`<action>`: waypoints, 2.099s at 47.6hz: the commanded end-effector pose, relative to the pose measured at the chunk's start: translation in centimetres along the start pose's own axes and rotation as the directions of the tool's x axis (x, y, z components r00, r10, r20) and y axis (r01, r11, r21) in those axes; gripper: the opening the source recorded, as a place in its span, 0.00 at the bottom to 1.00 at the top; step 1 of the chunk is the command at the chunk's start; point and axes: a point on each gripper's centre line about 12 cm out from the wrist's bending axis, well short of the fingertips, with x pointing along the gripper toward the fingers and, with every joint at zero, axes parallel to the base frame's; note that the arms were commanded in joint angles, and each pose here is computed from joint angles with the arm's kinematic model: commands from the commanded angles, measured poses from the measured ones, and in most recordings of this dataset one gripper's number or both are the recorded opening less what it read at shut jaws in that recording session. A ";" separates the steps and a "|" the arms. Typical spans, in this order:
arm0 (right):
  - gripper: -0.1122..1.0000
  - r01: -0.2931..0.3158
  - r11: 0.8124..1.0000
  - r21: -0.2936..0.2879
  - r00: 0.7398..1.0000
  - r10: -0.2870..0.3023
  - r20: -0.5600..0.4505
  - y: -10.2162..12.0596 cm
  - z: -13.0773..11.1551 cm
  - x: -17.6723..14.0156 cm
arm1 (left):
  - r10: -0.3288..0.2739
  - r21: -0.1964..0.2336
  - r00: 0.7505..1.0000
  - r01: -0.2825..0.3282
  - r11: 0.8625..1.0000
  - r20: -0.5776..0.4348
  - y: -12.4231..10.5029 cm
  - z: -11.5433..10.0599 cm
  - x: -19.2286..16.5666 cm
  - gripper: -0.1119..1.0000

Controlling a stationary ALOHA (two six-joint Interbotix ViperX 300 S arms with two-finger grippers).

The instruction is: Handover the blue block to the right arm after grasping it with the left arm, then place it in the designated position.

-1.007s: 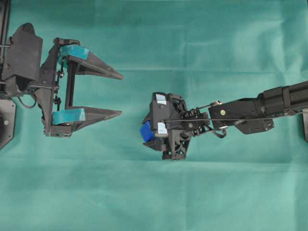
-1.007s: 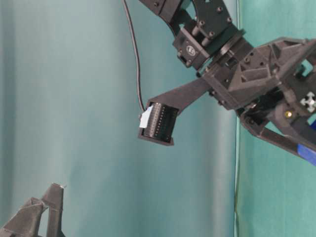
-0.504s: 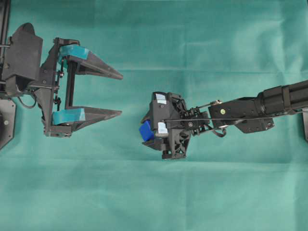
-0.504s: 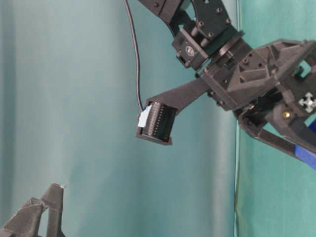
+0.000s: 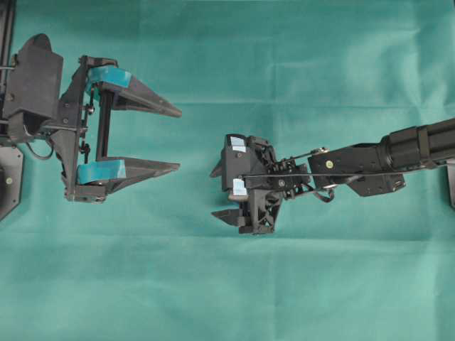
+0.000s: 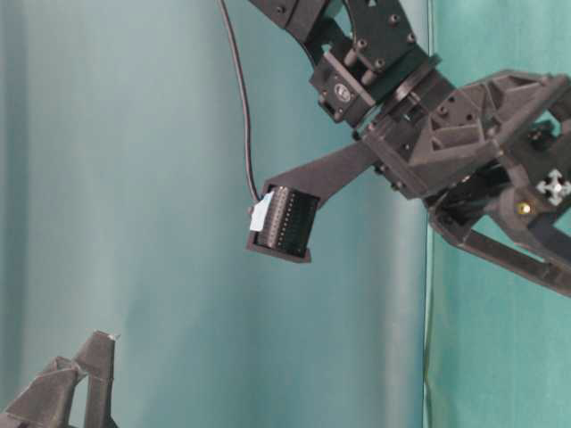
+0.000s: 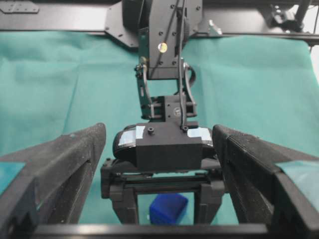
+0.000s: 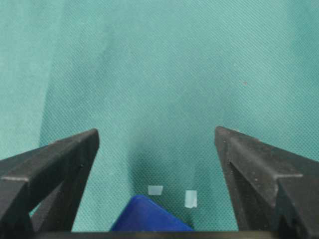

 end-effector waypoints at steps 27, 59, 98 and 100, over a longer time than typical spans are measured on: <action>0.94 0.034 0.999 -0.036 0.993 -0.029 0.118 1.0 6.9 -7.3 | -0.001 0.002 0.999 0.000 1.000 0.035 0.0 1.3 -0.1 1.00; 0.94 0.103 0.993 -0.053 0.972 -0.089 0.219 1.5 11.6 -17.2 | -0.001 0.002 0.999 0.000 1.000 0.035 0.0 1.3 -0.1 1.00; 0.93 0.090 0.994 -0.056 0.952 -0.069 0.299 1.4 9.9 -22.6 | -0.001 0.002 0.999 0.000 1.000 0.035 0.0 1.3 -0.1 1.00; 0.93 0.090 0.994 -0.057 0.951 -0.068 0.303 1.4 9.8 -22.9 | -0.001 0.002 0.999 0.001 1.000 0.037 0.0 1.3 -0.2 1.00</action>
